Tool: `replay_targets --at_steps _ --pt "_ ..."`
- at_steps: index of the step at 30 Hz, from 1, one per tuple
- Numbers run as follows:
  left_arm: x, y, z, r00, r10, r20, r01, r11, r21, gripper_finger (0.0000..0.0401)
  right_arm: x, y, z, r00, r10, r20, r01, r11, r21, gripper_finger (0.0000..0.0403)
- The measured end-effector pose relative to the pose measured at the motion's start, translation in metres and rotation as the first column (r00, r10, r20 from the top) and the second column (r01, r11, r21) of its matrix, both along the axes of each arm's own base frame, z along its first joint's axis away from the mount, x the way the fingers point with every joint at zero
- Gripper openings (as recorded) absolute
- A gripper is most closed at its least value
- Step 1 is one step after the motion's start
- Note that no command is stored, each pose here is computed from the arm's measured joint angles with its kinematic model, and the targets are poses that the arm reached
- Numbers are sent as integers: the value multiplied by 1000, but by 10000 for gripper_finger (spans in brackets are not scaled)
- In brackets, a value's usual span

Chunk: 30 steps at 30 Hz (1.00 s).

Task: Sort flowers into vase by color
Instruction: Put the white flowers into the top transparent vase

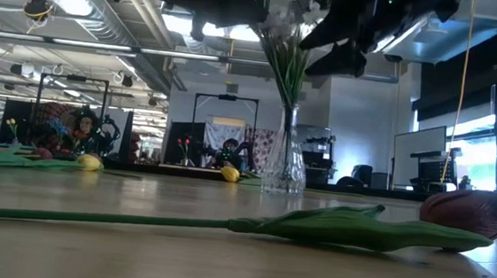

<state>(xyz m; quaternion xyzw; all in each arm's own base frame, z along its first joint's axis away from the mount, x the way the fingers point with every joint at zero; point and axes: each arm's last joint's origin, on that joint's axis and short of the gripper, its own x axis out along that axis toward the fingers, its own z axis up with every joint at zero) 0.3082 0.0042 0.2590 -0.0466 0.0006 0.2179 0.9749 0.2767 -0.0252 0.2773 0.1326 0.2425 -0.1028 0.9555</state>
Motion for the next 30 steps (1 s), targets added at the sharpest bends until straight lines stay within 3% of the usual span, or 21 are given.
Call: replay_targets --at_steps 6,12,16,24,30 --pt "2 0 7 1000 -18 3 18 1000 0 9 3 0 -11 997 16 -74 -16 1000 -5 343" --pt "9 1 26 999 -38 -15 38 998 44 9 -3 -2 -25 977 -8 -213 -13 995 -96 343" --pt "10 7 28 998 -47 -36 49 998 46 9 8 -3 -40 974 26 -225 -57 989 -133 343" --pt "9 14 21 993 -79 -84 78 997 -14 9 45 -3 -79 976 112 -185 -133 986 -105 343" --pt "9 21 20 995 -56 -87 53 998 -39 9 58 -3 -93 977 143 -156 -162 980 -113 343"
